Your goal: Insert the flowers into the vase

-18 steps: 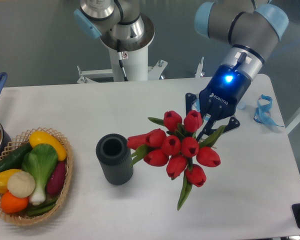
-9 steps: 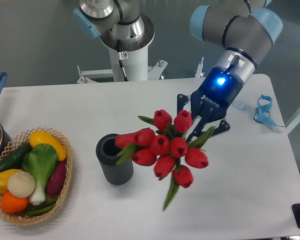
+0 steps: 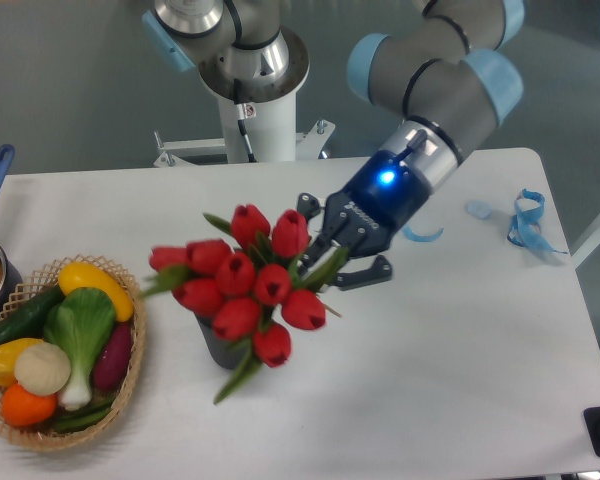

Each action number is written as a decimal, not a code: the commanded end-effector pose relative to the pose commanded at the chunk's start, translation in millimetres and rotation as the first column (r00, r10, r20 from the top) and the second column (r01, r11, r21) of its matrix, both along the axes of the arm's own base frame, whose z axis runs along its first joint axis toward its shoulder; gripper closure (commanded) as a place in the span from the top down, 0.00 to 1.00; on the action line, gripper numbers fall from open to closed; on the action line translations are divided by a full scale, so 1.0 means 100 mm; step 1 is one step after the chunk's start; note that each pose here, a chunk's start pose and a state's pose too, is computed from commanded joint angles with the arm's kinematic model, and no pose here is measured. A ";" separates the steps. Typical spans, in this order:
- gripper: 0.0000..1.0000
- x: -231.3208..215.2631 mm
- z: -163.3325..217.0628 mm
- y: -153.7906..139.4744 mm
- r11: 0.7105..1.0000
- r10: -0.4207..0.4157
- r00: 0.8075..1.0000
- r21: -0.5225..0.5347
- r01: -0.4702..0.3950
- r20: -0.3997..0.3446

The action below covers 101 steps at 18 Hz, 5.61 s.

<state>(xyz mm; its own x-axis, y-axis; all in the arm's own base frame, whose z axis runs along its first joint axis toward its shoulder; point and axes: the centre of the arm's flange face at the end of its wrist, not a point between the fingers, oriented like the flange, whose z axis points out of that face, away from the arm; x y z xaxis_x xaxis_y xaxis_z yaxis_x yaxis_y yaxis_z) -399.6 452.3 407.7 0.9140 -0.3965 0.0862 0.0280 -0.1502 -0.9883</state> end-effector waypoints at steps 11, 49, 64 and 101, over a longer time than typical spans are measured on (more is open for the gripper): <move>0.09 0.55 0.09 -0.18 0.994 -0.047 0.997 0.103 0.040 0.063; 0.10 0.66 -1.23 -0.04 0.997 -0.078 0.996 -0.019 0.079 0.034; 0.25 0.63 -1.44 -0.08 0.996 -0.078 0.997 -0.042 0.078 0.002; 1.00 -0.36 1.18 -1.53 0.675 -0.192 0.703 -0.612 -0.412 -0.685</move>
<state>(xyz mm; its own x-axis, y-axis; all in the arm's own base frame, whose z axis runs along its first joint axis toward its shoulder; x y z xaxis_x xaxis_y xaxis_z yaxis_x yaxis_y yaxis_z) -435.4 299.4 526.0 0.8559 -0.3814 -0.3493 -0.4912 -0.8108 -0.3182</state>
